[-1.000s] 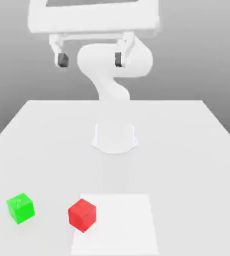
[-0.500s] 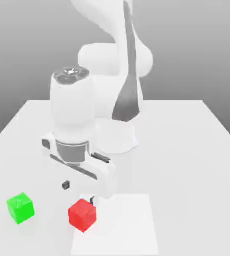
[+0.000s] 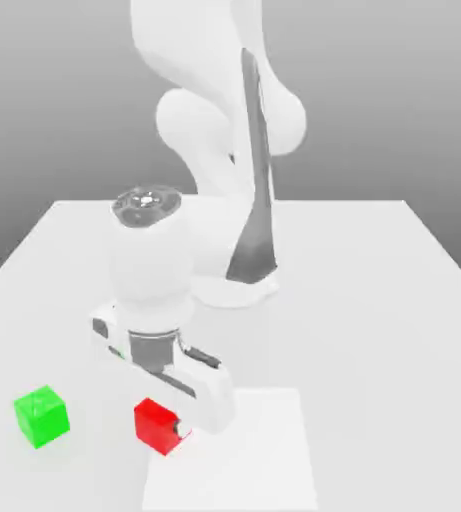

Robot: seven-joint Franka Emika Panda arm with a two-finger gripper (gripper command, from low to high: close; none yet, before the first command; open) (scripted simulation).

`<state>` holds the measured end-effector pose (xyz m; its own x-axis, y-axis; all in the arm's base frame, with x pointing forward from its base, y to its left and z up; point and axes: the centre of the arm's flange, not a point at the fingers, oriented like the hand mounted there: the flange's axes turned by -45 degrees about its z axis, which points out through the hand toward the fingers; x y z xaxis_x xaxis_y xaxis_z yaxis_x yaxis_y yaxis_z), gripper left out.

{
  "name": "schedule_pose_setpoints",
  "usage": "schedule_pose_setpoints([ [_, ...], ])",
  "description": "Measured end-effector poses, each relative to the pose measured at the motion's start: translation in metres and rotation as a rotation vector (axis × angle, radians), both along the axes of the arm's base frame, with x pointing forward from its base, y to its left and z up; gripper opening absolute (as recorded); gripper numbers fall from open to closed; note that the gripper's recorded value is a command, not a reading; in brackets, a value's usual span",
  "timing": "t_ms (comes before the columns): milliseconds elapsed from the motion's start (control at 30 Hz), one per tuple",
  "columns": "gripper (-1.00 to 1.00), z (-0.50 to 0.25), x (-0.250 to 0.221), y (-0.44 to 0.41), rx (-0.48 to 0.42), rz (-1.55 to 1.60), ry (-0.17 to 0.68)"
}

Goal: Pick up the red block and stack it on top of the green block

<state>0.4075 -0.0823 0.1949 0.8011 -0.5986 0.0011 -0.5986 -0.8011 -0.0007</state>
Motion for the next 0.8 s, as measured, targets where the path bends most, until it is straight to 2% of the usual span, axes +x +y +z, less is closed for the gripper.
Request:
schedule_pose_setpoints([
  [500,-1.0,0.049,-0.041,-0.169,0.0,0.154,0.002],
  [667,-1.0,0.002,-0.04,-0.173,0.0,0.186,0.001],
  [700,1.0,-0.008,-0.04,-0.173,0.0,0.185,0.001],
  [800,1.0,-0.008,-0.04,-0.173,0.0,0.185,0.001],
])
